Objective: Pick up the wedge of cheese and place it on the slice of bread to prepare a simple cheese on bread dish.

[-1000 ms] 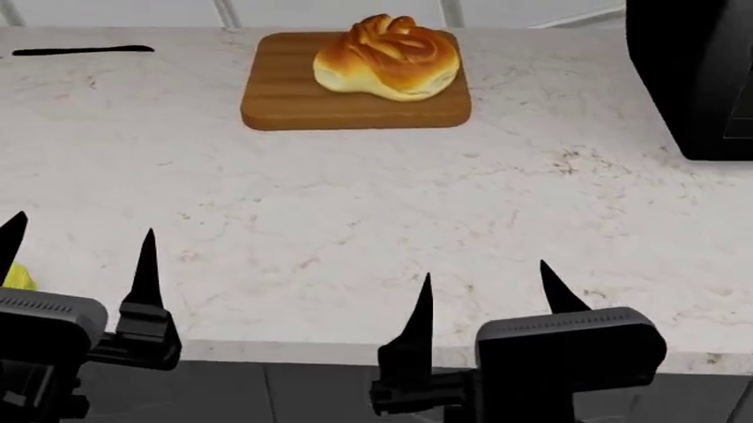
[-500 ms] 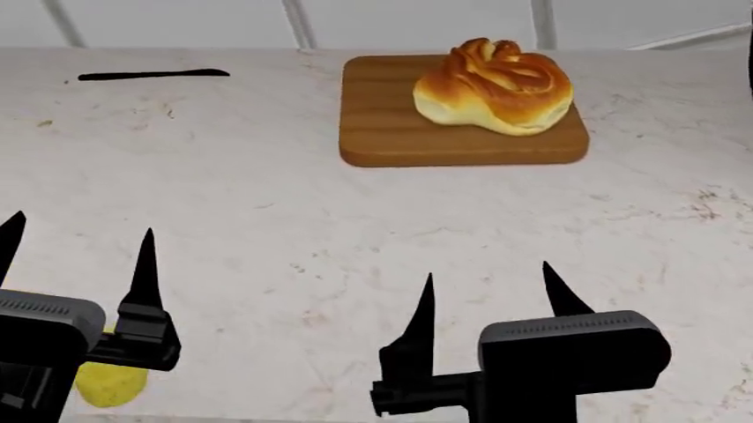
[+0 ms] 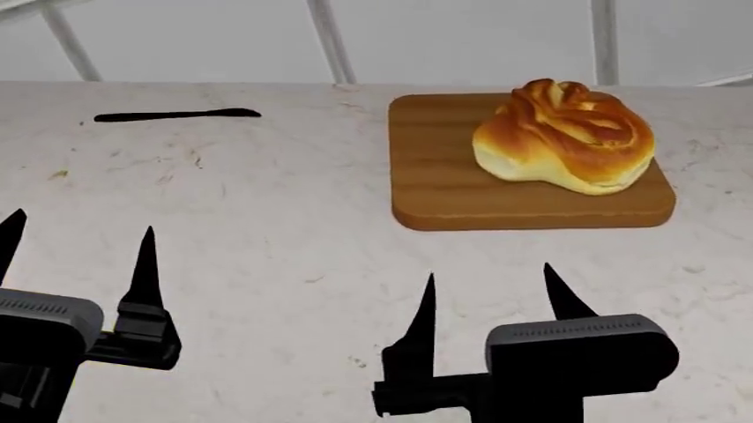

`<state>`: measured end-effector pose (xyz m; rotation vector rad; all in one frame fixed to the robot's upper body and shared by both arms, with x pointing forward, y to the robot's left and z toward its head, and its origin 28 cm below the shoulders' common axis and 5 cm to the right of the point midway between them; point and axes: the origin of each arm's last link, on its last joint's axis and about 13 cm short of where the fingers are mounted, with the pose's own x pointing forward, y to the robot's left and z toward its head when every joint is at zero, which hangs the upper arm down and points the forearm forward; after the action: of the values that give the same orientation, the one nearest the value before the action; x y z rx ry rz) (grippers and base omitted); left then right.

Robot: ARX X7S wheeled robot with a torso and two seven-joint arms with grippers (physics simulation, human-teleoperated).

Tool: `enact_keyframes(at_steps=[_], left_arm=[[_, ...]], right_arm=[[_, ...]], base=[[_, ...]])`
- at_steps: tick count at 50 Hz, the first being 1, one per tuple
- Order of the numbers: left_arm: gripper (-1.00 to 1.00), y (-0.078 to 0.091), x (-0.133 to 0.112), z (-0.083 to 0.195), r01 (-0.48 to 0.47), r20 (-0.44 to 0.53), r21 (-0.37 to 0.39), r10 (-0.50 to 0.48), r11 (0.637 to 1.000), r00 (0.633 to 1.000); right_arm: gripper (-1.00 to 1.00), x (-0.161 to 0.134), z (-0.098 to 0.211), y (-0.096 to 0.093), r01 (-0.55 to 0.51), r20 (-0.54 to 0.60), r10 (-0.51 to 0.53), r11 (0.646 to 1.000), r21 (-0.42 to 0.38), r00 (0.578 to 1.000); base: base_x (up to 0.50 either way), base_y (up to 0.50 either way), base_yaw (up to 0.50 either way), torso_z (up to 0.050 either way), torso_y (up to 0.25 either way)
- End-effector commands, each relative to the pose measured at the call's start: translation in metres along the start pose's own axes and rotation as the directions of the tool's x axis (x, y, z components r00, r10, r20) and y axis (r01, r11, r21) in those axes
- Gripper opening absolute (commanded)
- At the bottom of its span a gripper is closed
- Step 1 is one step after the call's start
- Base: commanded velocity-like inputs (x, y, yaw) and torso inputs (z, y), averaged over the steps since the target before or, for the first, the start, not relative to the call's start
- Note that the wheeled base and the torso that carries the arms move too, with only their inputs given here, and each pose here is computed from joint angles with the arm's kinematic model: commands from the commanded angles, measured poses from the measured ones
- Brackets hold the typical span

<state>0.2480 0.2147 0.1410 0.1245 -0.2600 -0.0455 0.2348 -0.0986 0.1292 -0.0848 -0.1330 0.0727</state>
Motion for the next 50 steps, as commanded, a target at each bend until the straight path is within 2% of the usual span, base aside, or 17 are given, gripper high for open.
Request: enact_keyframes(at_steps=[1, 28, 37, 40, 41, 42, 43, 44, 46, 47, 49, 50], left_arm=[[1.00, 0.000, 0.000, 0.000, -0.002, 0.001, -0.002, 0.002, 1.000, 1.000], [1.00, 0.000, 0.000, 0.000, -0.006, 0.004, -0.001, 0.006, 1.000, 1.000], [1.00, 0.004, -0.005, 0.003, -0.020, 0.017, 0.006, 0.020, 1.000, 1.000], [1.00, 0.008, -0.007, 0.006, -0.025, 0.015, -0.029, 0.025, 0.999, 1.000], [1.00, 0.015, -0.007, 0.004, -0.102, 0.037, 0.153, 0.097, 0.983, 0.995], [1.00, 0.023, -0.008, 0.006, -0.112, 0.015, 0.047, 0.112, 0.993, 0.994], [1.00, 0.031, -0.008, 0.006, -0.159, 0.015, 0.063, 0.158, 0.985, 0.987], [1.00, 0.041, -0.008, 0.004, -0.210, 0.023, 0.122, 0.209, 0.970, 0.978], [1.00, 0.052, -0.009, 0.003, -0.263, 0.032, 0.107, 0.261, 0.959, 0.965], [1.00, 0.064, -0.009, -0.002, -0.341, 0.034, 0.096, 0.339, 0.935, 0.940], [1.00, 0.068, -0.012, 0.000, -0.381, 0.035, 0.042, 0.379, 0.924, 0.925], [1.00, 0.068, -0.013, 0.000, -0.382, 0.063, 0.103, 0.378, 0.918, 0.924]], right_arm=[[1.00, -0.001, 0.000, -0.004, 0.022, 0.009, -0.022, 1.000, 0.012, 1.000], [1.00, -0.005, 0.001, -0.006, 0.031, 0.019, -0.031, 0.999, 0.017, 0.999], [1.00, -0.011, 0.002, -0.005, 0.027, 0.020, -0.027, 0.999, 0.027, 0.999], [1.00, -0.015, 0.002, -0.007, 0.034, 0.018, -0.034, 0.999, 0.029, 0.999], [1.00, -0.016, 0.001, -0.007, 0.032, 0.018, -0.032, 0.999, 0.029, 0.999], [1.00, -0.017, 0.001, -0.007, 0.029, 0.015, -0.030, 0.999, 0.029, 0.999], [1.00, -0.018, 0.001, -0.007, 0.028, 0.014, -0.028, 0.999, 0.028, 1.000], [1.00, -0.018, 0.000, -0.007, 0.027, 0.013, -0.027, 0.999, 0.030, 1.000], [1.00, -0.019, 0.001, -0.007, 0.020, 0.014, -0.021, 0.999, 0.036, 1.000], [1.00, -0.020, 0.000, -0.006, 0.012, 0.013, -0.013, 0.999, 0.037, 1.000], [1.00, -0.021, 0.001, -0.006, 0.011, 0.015, -0.011, 0.999, 0.032, 1.000], [1.00, -0.022, 0.002, -0.006, 0.009, 0.015, -0.010, 0.999, 0.033, 1.000]], base=[[0.42, 0.02, 0.00, 0.000, 0.000], [0.48, 0.02, 0.00, 0.000, 0.001], [0.03, 0.00, 0.00, 0.000, 0.000], [0.02, 0.00, -0.01, 0.000, 0.000], [0.02, 0.00, -0.01, 0.000, 0.000], [0.02, 0.00, 0.00, 0.000, 0.000], [0.02, 0.01, 0.00, 0.000, 0.000], [0.02, 0.01, 0.00, 0.000, 0.000], [0.01, 0.01, 0.00, 0.000, 0.000], [0.02, 0.01, 0.00, 0.000, 0.000], [0.02, 0.01, 0.00, 0.000, 0.000], [0.01, 0.01, 0.00, 0.000, 0.000]])
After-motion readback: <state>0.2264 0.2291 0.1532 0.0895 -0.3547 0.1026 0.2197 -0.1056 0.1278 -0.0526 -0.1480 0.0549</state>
